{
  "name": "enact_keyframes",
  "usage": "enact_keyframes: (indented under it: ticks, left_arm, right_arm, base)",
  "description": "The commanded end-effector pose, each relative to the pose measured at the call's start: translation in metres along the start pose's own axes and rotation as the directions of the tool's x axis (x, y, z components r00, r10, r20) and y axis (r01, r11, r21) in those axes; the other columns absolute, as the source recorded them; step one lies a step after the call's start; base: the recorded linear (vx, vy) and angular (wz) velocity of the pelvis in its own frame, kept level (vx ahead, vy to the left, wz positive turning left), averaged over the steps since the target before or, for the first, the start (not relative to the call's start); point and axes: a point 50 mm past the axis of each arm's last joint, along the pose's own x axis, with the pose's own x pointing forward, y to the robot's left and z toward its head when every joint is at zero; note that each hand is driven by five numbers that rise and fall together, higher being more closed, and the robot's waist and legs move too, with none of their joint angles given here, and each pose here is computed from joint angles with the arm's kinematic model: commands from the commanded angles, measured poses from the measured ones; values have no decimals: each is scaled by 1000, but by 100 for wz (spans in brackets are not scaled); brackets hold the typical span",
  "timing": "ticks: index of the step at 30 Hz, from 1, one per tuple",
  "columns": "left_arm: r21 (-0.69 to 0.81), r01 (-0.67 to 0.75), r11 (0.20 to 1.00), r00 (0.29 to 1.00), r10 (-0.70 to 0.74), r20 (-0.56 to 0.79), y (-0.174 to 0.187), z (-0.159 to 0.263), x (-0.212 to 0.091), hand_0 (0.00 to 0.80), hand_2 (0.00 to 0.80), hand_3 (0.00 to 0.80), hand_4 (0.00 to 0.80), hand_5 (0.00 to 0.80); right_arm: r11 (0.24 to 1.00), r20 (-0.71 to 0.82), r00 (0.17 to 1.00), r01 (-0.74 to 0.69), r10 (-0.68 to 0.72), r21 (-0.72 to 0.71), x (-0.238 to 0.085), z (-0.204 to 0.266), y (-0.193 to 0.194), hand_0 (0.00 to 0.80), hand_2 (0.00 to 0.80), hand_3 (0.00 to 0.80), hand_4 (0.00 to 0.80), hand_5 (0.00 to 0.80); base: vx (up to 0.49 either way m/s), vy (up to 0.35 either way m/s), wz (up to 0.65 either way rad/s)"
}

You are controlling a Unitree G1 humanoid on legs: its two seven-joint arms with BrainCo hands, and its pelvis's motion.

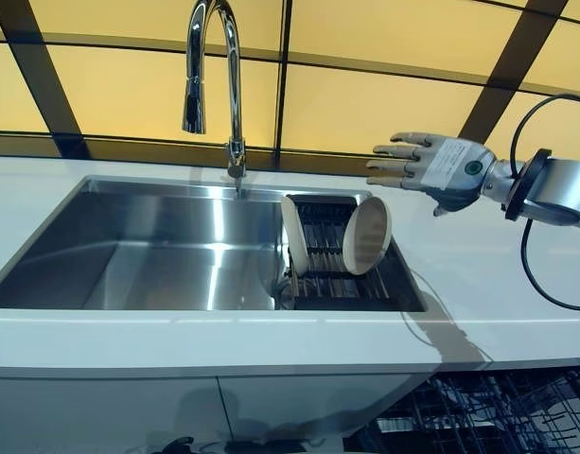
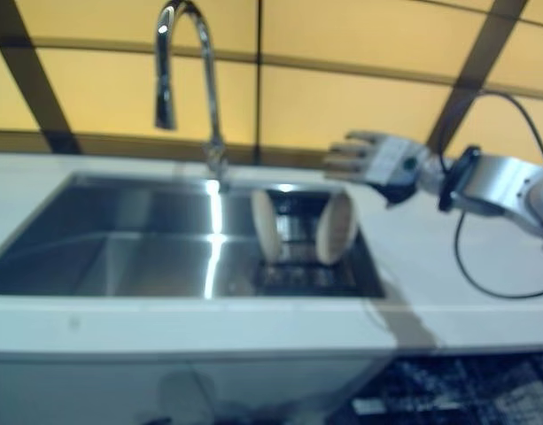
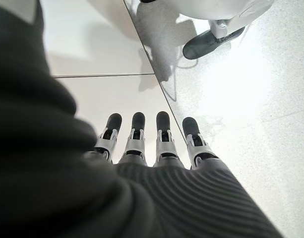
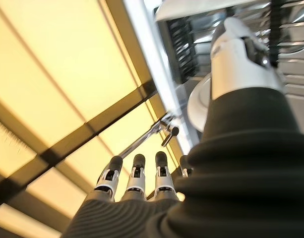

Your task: Take plates into dishwasher

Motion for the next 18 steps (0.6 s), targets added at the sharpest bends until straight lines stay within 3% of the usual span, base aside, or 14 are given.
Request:
enact_keyframes:
  ticks: [1, 7, 18]
  left_arm:
    - [100, -20, 995, 999, 16, 44, 11, 13, 1, 0, 0, 0, 0, 0]
    - [105, -18, 994, 999, 13, 43, 11, 13, 1, 0, 0, 0, 0, 0]
    - [115, -10, 993, 999, 5, 45, 8, 12, 1, 0, 0, 0, 0, 0]
  right_arm:
    - [999, -85, 996, 33, -29, 44, -2, -16, 1, 0, 0, 0, 0, 0]
    - [997, -86, 996, 11, -4, 71, 1, -12, 14, 0, 0, 0, 0, 0]
    - [992, -171, 979, 120, -114, 25, 7, -10, 23, 0, 0, 0, 0, 0]
  base:
    - [0, 0, 0]
    - [0, 0, 0]
    - [4, -9, 2]
